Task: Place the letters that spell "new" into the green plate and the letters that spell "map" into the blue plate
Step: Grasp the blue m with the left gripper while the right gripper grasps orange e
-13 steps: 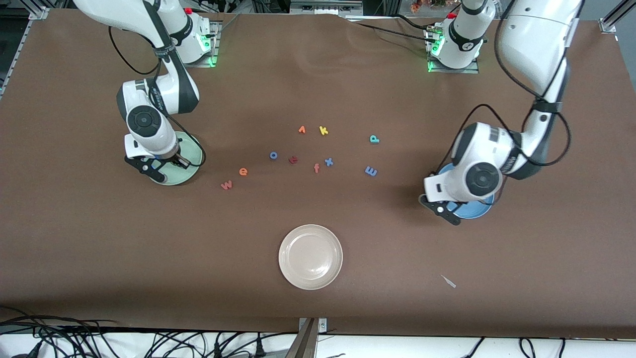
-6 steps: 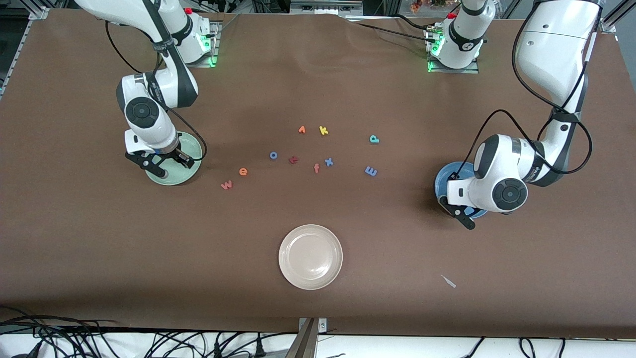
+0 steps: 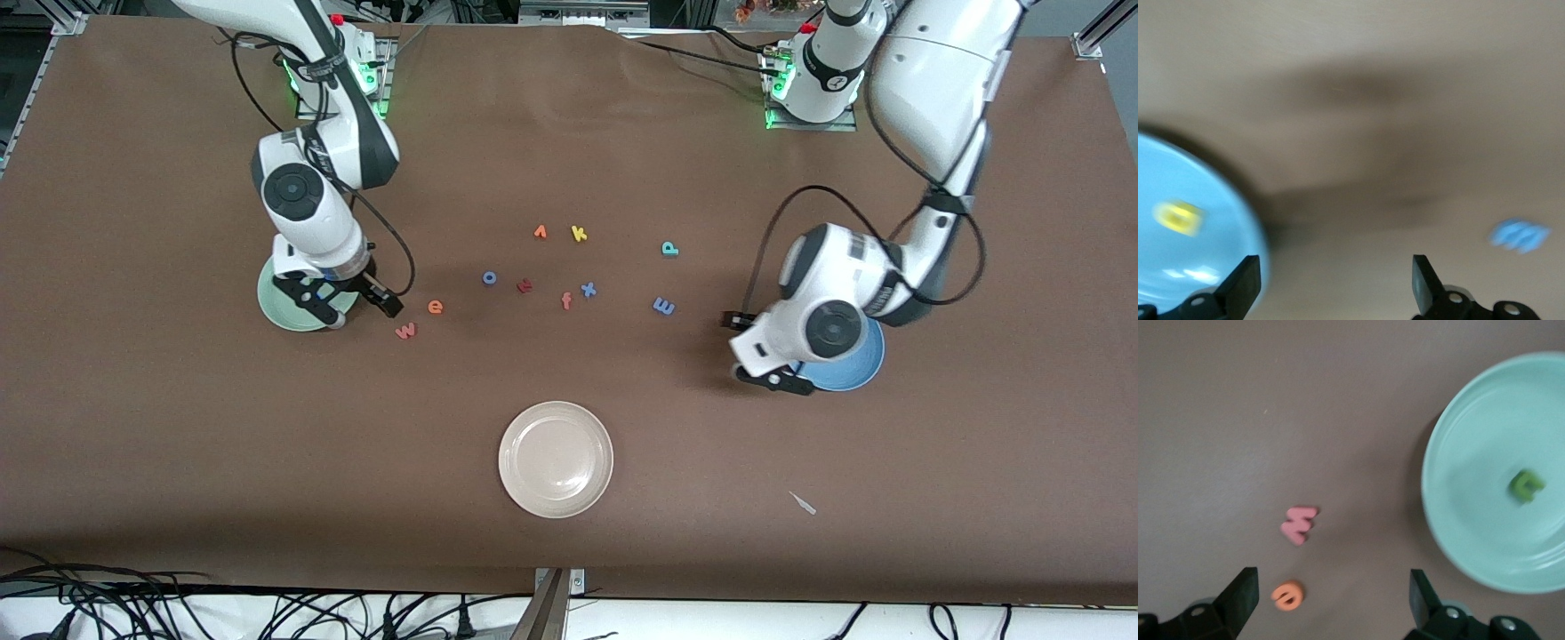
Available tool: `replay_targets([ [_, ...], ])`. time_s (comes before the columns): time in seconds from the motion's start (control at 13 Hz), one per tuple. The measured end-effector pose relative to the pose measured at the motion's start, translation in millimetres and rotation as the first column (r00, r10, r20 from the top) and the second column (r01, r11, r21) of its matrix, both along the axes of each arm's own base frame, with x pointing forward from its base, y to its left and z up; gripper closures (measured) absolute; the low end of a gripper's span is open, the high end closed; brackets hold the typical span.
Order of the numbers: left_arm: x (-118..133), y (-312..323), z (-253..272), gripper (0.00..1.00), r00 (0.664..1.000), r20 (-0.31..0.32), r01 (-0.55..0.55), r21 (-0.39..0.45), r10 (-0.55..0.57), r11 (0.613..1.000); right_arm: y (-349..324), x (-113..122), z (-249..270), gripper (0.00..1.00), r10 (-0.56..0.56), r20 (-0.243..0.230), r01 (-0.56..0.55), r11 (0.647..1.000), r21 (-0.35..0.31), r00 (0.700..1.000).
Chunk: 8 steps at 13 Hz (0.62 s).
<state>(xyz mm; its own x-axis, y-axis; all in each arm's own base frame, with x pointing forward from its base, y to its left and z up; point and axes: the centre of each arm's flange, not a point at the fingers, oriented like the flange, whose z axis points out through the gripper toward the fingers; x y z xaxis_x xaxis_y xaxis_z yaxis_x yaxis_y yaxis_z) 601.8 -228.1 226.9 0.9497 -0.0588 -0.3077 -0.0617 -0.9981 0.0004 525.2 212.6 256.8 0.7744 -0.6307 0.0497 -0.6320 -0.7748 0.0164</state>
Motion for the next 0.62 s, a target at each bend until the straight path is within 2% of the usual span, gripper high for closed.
replay_targets([
  [0.08,-6,-20,1,0.0,0.994,0.003,-0.109,0.011,0.109,0.994,13,-1,-8,0.0,-0.038,-0.009,0.038,0.999,0.007,0.999],
  [0.23,-13,-39,0,0.0,0.96,0.018,-0.28,0.028,0.28,0.96,30,-1,-26,0.0,-0.115,-0.014,0.115,0.993,0.014,0.993],
  [0.39,-24,-57,-7,0.0,0.9,0.057,-0.434,0.027,0.432,0.901,39,-2,-44,0.01,-0.184,0.005,0.184,0.982,0.03,0.983],
  [0.54,-44,-77,-21,0.0,0.827,0.088,-0.559,0.023,0.555,0.829,47,-4,-60,0.11,-0.218,0.018,0.217,0.975,0.045,0.976],
  [0.62,-55,-86,-26,0.0,0.784,0.104,-0.616,0.019,0.611,0.787,50,-5,-68,0.11,-0.231,0.026,0.229,0.972,0.054,0.973],
])
